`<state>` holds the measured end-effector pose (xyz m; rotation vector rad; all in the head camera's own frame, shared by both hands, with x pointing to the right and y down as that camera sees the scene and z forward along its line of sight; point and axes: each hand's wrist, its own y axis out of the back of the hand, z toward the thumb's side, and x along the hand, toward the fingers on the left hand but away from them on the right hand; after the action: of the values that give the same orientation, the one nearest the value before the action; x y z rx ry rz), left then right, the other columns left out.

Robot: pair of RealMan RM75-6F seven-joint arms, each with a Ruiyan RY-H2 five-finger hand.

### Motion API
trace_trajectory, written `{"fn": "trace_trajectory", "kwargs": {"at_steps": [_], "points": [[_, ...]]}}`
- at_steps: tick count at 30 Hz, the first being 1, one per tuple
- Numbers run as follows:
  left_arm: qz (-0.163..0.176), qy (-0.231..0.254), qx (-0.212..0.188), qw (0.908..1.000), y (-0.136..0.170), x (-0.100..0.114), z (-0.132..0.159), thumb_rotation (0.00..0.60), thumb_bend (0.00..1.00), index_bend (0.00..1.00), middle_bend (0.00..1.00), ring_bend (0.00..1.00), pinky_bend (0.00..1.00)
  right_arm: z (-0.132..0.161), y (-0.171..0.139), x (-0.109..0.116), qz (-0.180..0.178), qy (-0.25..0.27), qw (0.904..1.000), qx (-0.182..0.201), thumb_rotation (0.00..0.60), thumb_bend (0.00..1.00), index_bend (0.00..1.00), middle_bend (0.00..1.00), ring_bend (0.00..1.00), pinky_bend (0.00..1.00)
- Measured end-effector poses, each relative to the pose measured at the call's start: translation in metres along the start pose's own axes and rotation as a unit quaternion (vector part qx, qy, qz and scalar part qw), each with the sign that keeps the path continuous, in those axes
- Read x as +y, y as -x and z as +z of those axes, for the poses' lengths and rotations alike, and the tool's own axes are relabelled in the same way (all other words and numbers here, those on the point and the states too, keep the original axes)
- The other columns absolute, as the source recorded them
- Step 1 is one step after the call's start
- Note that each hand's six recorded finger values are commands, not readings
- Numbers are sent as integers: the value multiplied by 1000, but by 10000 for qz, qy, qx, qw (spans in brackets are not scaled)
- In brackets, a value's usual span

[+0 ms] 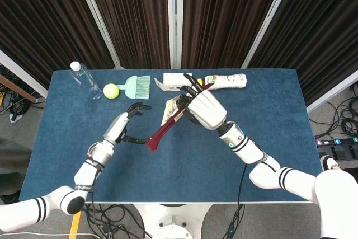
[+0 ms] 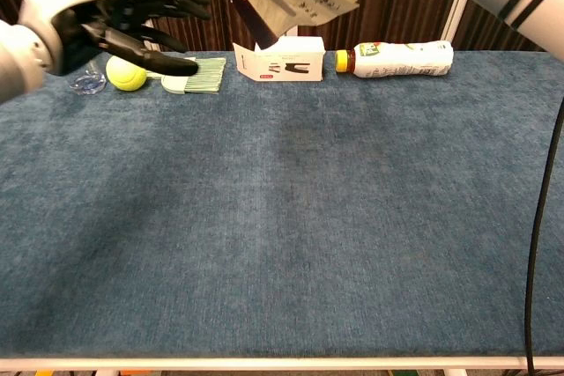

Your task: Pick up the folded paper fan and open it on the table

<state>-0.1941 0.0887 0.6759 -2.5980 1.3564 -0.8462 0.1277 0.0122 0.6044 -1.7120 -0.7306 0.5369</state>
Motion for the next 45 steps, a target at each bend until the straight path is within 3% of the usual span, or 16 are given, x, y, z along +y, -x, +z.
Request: {"fn": "trace_trajectory", "kwargs": {"at_steps": [7,16,24,32,35,40,45], "points": [[33,670,121,9977,-21,-17,5,600,0,228,195,59,247,9,19,3,271,-421,9985,-242,600,811,719,554,278,0],[435,1096,310,9925,-42,-23,4,600,0,249,208,59,249,23,37,-7,420,-460,9973,-393,600,810,705,552,277,0],[961,1370,397,9851,-51,-25,0,600,25,448,389,205,322,32,44,-15,417,-438,9968,-527,600,807,699,545,273,0],[1567,1745,430,9712,-56,-20,-5,600,257,704,642,430,433,35,45,-17,364,-323,9968,-629,600,804,699,543,270,0],[1798,1760,417,9669,-56,-17,-8,600,315,767,708,497,454,32,43,-17,332,-316,9966,-681,600,802,699,543,270,0],[1909,1687,419,9661,-53,-15,-13,600,335,796,739,519,473,25,37,-12,244,-223,9961,-812,600,804,698,543,270,0],[1822,1219,445,9747,-51,-14,-17,600,331,791,732,519,473,16,30,-8,195,-231,9957,-877,600,801,698,543,270,0]]}}
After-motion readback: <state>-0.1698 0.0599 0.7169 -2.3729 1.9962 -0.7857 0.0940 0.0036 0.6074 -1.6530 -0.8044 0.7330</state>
